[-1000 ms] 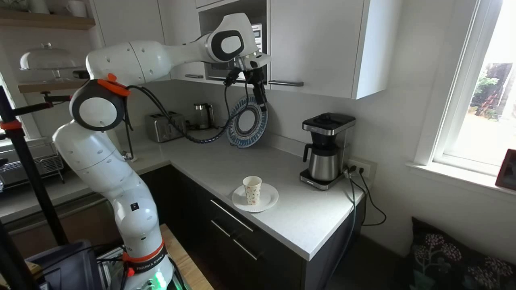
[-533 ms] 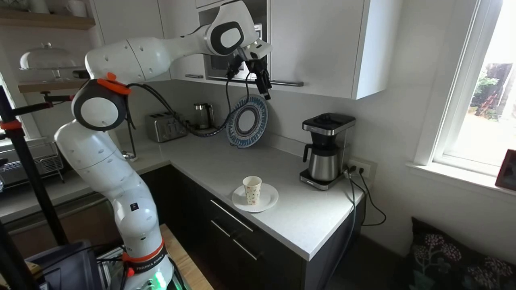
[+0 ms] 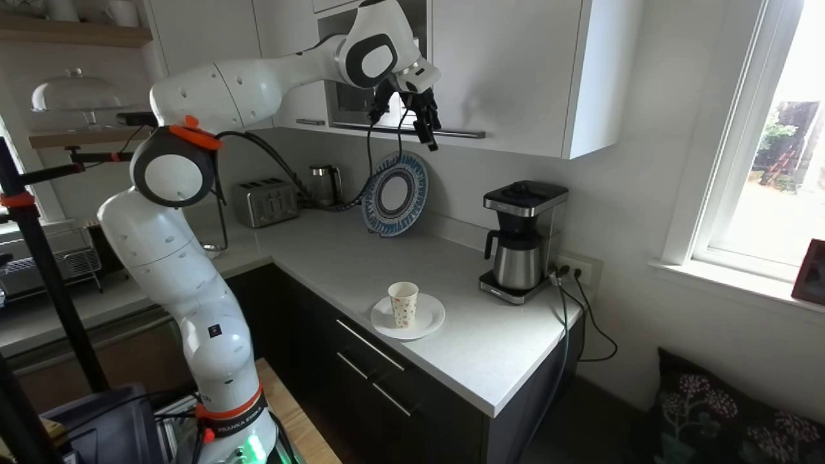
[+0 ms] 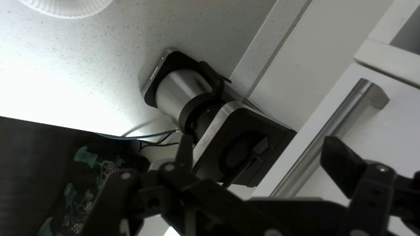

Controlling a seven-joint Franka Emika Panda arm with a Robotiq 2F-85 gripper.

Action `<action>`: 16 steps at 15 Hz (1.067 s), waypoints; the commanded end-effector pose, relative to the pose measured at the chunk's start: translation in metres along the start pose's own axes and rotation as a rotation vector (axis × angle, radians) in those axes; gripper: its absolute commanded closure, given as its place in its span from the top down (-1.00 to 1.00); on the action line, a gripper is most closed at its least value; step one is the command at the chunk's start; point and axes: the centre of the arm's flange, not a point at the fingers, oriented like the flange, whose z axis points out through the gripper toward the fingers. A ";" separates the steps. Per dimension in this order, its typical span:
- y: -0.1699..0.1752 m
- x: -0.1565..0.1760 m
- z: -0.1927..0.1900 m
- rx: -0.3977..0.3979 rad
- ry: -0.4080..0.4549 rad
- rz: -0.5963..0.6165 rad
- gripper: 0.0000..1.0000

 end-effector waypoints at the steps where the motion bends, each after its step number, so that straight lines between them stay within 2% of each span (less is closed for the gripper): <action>1: -0.011 0.007 0.005 0.056 -0.031 0.064 1.00; 7: -0.019 0.010 0.018 0.092 -0.059 0.106 1.00; 16: -0.026 0.010 0.039 0.071 -0.090 0.154 1.00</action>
